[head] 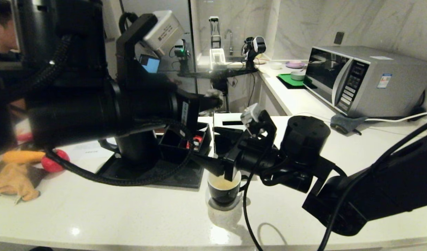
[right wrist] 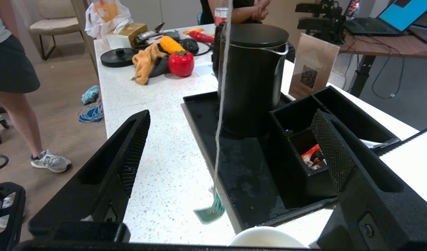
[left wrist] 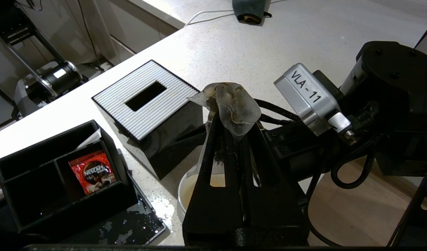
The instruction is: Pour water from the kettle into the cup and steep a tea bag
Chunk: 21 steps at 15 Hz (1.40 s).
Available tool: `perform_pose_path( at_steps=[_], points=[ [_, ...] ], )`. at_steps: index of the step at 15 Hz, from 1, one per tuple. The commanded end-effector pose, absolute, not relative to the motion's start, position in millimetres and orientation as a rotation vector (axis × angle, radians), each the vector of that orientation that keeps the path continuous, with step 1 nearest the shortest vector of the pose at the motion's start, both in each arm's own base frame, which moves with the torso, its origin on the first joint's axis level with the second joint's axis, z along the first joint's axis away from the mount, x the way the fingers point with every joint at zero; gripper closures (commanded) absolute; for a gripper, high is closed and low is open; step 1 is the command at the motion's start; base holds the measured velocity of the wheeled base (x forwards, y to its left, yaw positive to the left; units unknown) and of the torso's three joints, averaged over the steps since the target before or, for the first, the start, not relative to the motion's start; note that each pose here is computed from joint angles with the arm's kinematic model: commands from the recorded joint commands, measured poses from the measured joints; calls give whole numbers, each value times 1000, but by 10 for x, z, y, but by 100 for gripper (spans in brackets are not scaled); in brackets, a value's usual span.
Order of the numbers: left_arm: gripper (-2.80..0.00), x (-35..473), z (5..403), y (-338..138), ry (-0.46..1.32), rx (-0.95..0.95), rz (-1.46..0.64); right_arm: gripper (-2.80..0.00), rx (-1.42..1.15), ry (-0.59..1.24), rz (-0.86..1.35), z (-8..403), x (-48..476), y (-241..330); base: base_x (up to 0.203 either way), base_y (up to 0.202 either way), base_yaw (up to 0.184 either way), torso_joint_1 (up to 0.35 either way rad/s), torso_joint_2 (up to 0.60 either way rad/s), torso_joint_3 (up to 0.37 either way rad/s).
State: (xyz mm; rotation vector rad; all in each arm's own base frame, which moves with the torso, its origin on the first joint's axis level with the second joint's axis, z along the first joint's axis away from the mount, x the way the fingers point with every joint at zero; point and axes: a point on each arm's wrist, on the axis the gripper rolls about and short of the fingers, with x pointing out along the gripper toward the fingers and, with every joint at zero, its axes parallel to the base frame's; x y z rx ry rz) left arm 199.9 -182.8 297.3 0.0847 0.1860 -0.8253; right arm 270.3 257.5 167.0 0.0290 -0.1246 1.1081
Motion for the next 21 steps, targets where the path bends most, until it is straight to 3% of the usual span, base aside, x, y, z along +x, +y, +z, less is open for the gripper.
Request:
perform_pose_path(
  at_steps=[1,3,4,21],
  points=[
    [0,1996,2976,-1826,184,84,-826,-280,29,-124,1113,1653,2701,2582,0,0,0,0,0,0],
    [0,1996,2976,-1826,184,84,-826,-280,27,-123,1114,1645,2706,2586,0,0,0,0,0,0],
    [0,1996,2976,-1826,184,84,-826,0,27,-121,1114,1638,2711,2591,0,0,0,0,0,0],
    [0,1958,2978,-1820,183,84,-834,0,30,-128,1114,1663,2702,2583,0,0,0,0,0,0]
  ],
)
